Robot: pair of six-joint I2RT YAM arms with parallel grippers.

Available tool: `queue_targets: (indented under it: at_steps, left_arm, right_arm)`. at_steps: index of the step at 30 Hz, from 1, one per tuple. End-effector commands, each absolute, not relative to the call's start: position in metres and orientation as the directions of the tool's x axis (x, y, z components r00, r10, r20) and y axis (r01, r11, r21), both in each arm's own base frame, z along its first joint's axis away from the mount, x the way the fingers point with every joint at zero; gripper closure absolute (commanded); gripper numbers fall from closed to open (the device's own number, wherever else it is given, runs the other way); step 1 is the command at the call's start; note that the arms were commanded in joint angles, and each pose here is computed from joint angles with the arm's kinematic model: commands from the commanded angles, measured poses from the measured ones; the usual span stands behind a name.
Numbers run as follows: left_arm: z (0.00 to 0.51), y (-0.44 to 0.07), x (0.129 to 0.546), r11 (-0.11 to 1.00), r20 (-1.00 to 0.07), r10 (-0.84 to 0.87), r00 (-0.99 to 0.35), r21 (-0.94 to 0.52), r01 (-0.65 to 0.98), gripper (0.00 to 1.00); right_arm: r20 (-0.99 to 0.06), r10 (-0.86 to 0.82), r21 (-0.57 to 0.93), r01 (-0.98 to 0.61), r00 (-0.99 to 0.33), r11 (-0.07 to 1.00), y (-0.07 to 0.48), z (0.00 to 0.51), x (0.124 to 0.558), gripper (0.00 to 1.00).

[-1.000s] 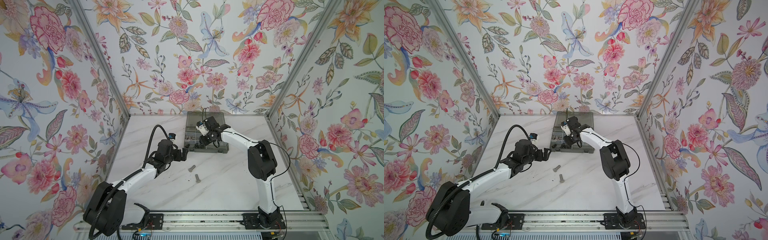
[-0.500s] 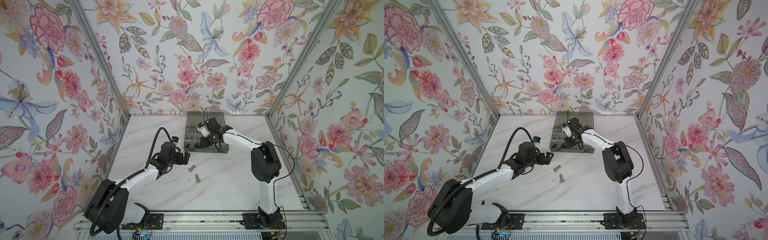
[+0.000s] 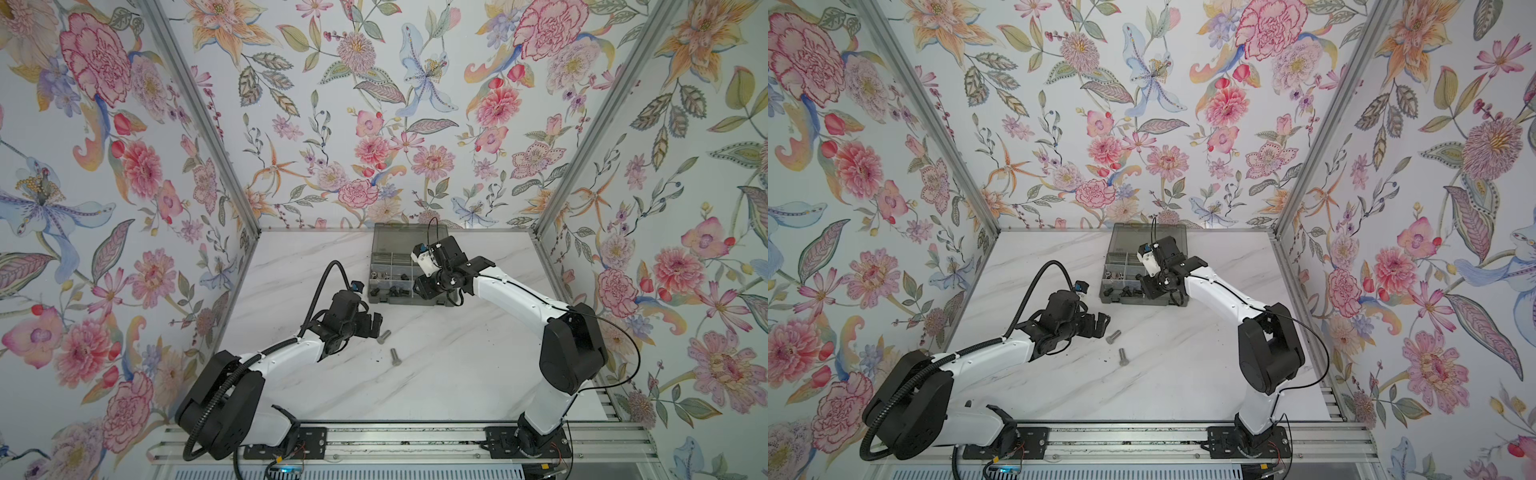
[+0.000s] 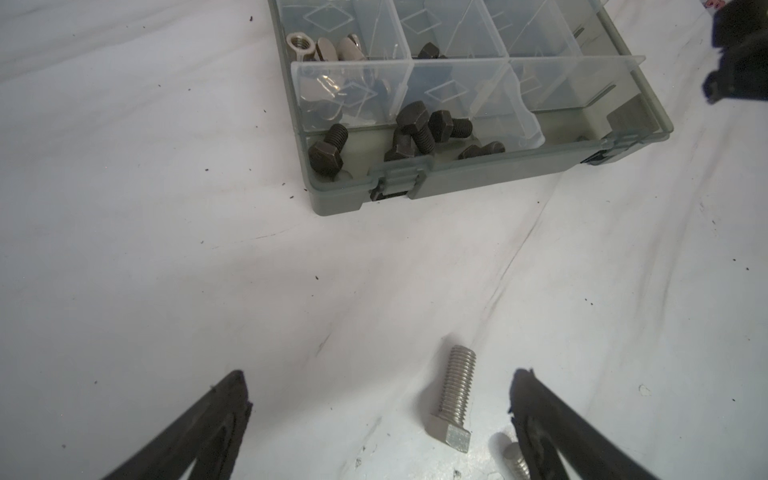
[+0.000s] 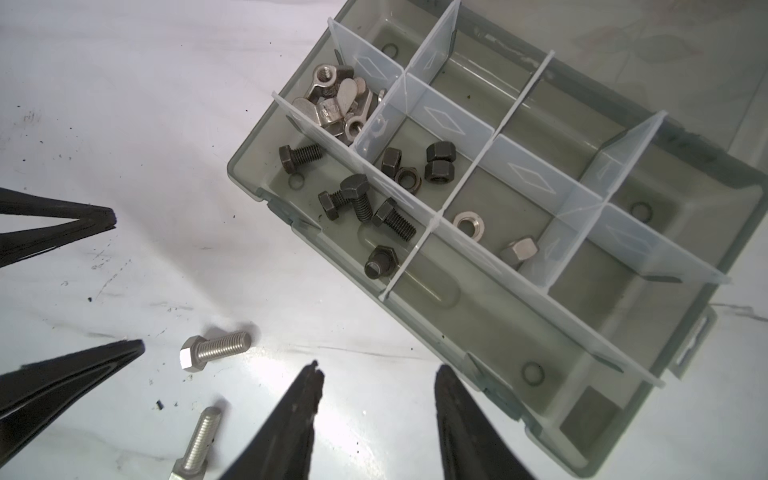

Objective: Sort the screws and nuts into containers
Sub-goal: 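Withdraw the right gripper from the box while the left gripper moves over a silver bolt, then lower the left gripper around the silver bolt head and close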

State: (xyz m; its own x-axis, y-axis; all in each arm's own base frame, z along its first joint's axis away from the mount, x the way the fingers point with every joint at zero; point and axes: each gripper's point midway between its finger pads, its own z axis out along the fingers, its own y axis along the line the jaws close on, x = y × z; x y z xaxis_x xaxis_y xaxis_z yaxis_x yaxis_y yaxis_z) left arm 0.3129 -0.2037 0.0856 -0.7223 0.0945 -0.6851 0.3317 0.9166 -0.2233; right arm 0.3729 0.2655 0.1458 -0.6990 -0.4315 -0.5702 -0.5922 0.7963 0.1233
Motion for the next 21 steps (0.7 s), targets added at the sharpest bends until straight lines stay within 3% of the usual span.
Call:
queue_targets:
  at_steps: [1, 21]
  left_arm:
    - [0.075, -0.201, 0.309, 0.929, -0.663, 0.113, -0.740, -0.195, 0.316, 0.00]
    - [0.049, -0.230, 0.290, 0.906, -0.604, 0.287, -0.744, -0.081, 0.415, 0.01]
  right_arm:
    - [-0.587, -0.381, 0.162, -0.565, -0.715, 0.809, 0.258, 0.153, 0.364, 0.51]
    - [-0.578, -0.266, 0.220, -0.462, -0.771, 0.859, 0.212, 0.132, 0.332, 0.50]
